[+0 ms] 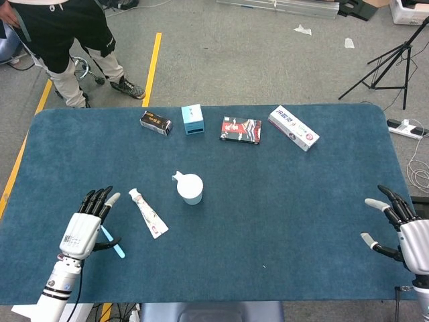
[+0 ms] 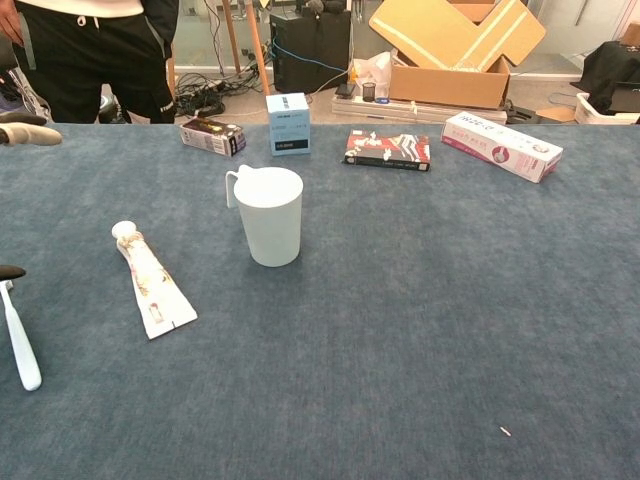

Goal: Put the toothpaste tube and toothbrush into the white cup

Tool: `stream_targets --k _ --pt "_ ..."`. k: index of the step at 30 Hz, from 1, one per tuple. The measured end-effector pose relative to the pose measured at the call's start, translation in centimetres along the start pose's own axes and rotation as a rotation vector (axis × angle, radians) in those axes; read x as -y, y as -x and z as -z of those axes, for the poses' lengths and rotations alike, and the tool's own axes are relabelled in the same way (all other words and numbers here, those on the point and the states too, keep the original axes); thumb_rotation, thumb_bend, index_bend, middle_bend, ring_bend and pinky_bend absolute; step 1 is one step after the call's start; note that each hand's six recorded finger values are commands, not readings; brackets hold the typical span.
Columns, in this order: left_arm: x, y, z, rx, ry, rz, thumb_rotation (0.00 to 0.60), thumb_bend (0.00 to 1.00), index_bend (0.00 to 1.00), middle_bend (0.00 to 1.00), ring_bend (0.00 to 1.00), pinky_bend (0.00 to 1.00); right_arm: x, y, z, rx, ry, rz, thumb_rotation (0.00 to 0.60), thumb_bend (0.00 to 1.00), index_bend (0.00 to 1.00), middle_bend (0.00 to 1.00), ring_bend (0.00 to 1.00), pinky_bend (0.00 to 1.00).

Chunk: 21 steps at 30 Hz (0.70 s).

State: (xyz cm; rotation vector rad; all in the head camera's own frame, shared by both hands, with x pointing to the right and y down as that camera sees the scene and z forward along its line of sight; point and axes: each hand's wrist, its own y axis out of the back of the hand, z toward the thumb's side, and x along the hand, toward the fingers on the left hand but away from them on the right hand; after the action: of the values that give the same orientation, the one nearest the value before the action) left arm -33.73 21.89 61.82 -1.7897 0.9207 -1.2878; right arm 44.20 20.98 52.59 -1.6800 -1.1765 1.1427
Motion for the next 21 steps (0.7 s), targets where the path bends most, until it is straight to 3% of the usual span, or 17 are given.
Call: stream_targets --k 13,21 --pt "1.4 -3.2 -1.4 -0.015 -0.024 -0.026 0.6 0.0 0.04 0.0 0.0 0.0 -0.1 0.1 0.2 0.004 0.004 -0.002 0.6 0.12 0.3 0.13 0.16 0.53" --pt "2.7 -5.9 -2.0 -0.034 -0.037 0.028 0.6 0.0 0.03 0.0 0.0 0.0 0.1 0.2 0.2 0.007 0.002 -0.009 0.6 0.12 0.3 0.13 0.16 0.52"
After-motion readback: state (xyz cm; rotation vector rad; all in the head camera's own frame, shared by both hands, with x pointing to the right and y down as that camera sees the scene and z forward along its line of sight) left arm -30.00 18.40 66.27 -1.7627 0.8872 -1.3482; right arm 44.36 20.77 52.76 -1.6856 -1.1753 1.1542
